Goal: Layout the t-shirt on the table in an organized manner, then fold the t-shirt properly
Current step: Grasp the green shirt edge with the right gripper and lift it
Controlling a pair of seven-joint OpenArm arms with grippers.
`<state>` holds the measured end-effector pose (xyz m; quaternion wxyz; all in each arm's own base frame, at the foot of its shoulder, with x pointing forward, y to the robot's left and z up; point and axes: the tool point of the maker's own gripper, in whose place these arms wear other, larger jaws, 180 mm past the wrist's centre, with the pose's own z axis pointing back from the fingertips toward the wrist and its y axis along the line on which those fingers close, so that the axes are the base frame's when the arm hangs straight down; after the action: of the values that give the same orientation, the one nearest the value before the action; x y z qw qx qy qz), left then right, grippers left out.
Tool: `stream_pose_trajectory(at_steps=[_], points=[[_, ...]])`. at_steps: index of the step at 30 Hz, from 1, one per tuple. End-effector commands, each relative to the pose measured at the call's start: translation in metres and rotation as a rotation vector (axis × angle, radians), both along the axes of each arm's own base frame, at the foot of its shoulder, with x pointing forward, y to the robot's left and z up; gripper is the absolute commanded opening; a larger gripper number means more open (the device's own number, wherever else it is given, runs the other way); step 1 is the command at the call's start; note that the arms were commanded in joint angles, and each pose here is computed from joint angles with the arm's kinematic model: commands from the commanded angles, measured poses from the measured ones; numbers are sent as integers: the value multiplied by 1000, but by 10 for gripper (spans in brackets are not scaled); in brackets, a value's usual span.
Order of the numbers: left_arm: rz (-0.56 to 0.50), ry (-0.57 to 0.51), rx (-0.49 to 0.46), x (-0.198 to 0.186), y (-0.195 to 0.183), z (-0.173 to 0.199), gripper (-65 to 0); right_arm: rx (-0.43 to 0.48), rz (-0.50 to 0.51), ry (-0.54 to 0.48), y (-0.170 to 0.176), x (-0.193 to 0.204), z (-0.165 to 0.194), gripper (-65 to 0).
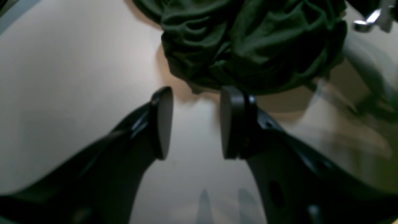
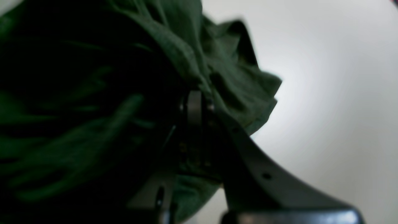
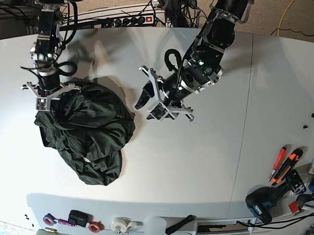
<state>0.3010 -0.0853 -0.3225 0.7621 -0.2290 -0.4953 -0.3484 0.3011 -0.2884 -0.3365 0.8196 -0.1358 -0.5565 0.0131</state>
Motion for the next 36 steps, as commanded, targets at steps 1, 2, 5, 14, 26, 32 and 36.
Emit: stream_pose_trajectory(at_steps=[1, 2, 5, 14, 26, 32, 36], points=[[0, -38, -42, 4, -4, 15, -392, -22, 25, -61, 3, 3, 22, -650], [-1, -35, -42, 4, -4, 15, -392, -30, 36, -67, 7, -1, 29, -650], [-1, -35, -42, 4, -4, 14, -392, -57, 64, -56, 19, -15, 44, -650], [-1, -35, -42, 4, -4, 15, -392, -129, 133, 73, 47, -65, 62, -650], [-1, -35, -38, 4, -3, 14, -392, -107, 292, 408, 85, -134, 39, -650], [-1, -35, -9, 4, 7, 8, -392, 131, 623, 428, 157, -154, 37, -650], [6, -35, 8, 5, 13, 5, -392, 215, 745, 329, 191, -149, 52, -650]])
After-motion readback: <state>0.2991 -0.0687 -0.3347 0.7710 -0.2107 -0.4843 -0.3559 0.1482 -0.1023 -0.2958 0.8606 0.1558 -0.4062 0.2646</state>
